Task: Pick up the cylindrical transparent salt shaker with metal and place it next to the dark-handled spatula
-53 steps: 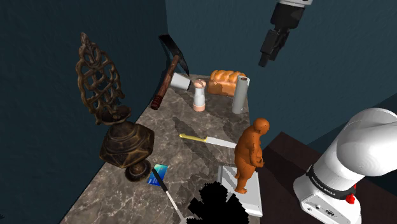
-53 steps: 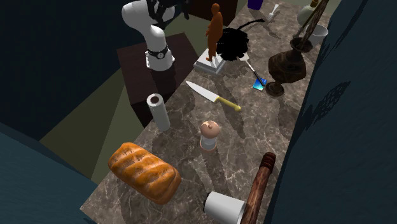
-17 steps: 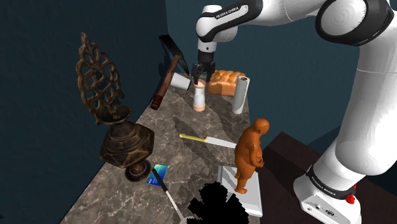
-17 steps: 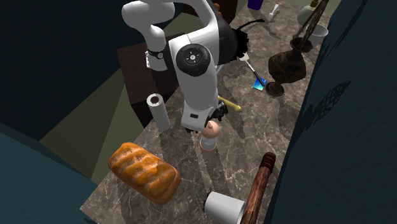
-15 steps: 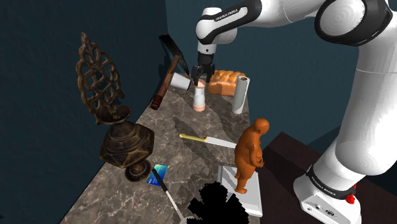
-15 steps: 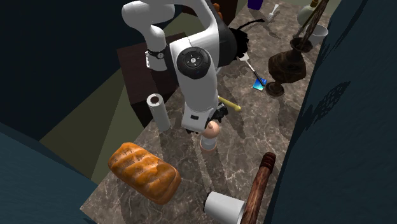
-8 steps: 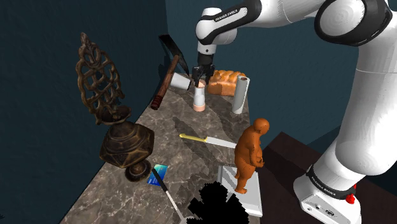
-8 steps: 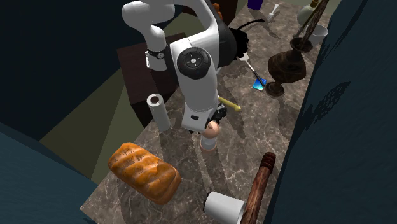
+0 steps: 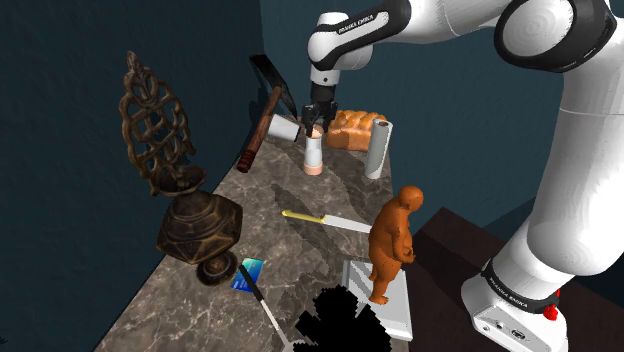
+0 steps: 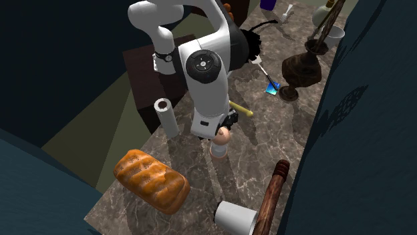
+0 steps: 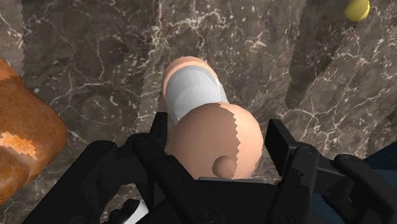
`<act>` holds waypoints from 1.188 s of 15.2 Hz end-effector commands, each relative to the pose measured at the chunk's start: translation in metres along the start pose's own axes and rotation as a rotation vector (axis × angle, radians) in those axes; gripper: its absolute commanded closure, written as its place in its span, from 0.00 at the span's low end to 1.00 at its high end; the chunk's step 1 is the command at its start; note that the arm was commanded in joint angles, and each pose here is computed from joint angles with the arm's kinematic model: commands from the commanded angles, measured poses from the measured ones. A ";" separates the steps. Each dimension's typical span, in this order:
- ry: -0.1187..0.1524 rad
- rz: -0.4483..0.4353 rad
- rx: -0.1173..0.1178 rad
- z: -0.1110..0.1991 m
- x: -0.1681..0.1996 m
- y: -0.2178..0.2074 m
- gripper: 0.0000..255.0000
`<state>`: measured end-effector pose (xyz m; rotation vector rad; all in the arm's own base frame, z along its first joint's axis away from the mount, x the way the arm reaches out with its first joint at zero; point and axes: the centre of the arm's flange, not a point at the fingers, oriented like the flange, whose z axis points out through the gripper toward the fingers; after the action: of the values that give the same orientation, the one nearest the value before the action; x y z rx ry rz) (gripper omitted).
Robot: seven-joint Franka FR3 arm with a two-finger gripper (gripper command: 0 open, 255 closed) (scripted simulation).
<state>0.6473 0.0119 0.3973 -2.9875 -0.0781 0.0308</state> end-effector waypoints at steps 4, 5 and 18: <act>0.000 0.000 0.000 -0.015 0.000 -0.002 1.00; 0.000 0.000 0.000 -0.020 0.000 -0.003 1.00; 0.000 0.000 0.000 -0.088 -0.001 -0.014 1.00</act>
<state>0.6473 0.0119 0.4805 -2.9875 -0.0782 0.0312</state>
